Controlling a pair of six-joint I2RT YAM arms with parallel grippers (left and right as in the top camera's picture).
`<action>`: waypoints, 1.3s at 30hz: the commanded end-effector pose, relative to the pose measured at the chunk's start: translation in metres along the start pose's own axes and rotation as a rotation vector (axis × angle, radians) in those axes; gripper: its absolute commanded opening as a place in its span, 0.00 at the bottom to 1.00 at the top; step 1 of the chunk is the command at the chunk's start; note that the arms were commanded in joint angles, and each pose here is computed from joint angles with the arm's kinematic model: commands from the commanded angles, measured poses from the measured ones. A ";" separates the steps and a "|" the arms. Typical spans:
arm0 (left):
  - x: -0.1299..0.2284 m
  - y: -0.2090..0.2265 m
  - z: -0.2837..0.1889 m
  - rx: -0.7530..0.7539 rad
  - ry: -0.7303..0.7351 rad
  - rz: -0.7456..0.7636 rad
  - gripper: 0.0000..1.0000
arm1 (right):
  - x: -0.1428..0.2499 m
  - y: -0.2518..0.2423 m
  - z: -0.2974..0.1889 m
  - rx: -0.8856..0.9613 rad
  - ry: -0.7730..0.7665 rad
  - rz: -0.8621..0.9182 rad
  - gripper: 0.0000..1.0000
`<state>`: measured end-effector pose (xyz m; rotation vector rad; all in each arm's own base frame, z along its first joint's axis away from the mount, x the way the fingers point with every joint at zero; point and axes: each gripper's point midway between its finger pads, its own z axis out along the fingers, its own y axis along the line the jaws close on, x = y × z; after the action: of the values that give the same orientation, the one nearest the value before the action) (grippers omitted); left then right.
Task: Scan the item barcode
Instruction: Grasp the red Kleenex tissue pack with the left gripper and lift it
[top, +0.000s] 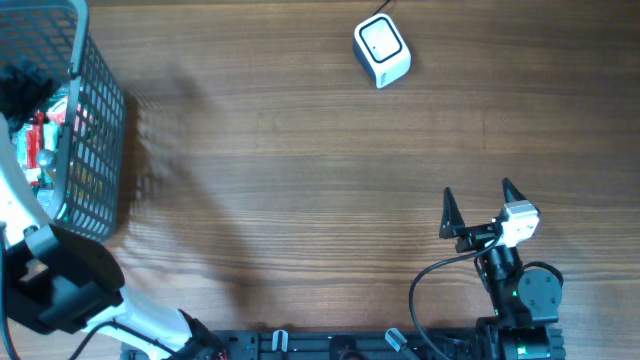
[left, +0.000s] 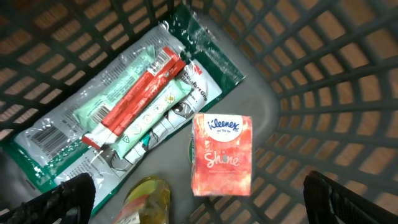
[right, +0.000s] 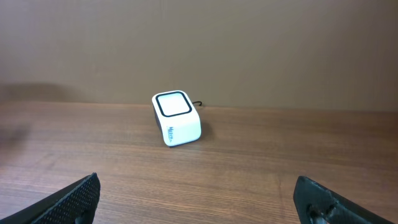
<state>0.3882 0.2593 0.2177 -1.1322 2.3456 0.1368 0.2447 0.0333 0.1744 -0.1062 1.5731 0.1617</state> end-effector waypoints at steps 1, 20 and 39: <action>0.001 0.002 0.013 -0.010 0.018 0.035 0.98 | -0.002 -0.001 0.000 0.003 -0.011 -0.010 1.00; 0.039 -0.016 0.088 0.098 0.217 0.104 0.93 | -0.002 -0.001 0.000 0.003 -0.011 -0.010 1.00; 0.064 -0.014 0.122 0.095 0.315 0.097 0.70 | -0.002 -0.001 0.000 0.003 -0.011 -0.010 1.00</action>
<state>0.4182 0.2447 0.0917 -1.0607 2.6294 -0.1108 0.2447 0.0333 0.1744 -0.1062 1.5731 0.1617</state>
